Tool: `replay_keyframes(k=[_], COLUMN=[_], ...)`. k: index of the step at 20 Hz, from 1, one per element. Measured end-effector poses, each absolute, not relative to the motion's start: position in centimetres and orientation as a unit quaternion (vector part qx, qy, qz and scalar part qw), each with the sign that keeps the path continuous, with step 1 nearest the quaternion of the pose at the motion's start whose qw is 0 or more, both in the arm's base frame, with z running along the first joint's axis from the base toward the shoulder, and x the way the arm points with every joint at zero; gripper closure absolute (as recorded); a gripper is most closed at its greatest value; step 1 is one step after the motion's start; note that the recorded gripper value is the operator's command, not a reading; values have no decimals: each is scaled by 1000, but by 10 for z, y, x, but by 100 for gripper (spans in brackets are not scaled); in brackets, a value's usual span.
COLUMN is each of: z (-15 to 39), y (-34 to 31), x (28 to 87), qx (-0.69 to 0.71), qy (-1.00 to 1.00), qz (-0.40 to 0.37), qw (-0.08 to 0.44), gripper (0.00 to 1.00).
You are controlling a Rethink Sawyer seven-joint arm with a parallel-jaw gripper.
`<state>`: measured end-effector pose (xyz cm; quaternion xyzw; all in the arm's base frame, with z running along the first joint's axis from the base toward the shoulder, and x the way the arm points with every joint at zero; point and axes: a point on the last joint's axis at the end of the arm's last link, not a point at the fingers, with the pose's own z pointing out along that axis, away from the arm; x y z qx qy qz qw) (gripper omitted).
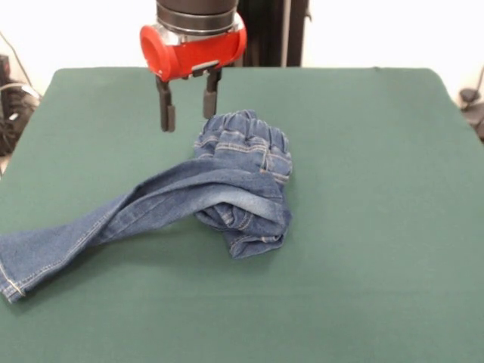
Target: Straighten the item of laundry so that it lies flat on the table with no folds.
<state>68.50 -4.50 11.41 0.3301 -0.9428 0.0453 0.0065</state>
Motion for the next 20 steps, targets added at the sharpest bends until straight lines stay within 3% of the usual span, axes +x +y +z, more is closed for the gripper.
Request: replay_keyframes(k=[20], z=[102], y=[-2], x=[664], qx=[259], qy=[-965], qz=[39], qw=[-4], gripper=[0])
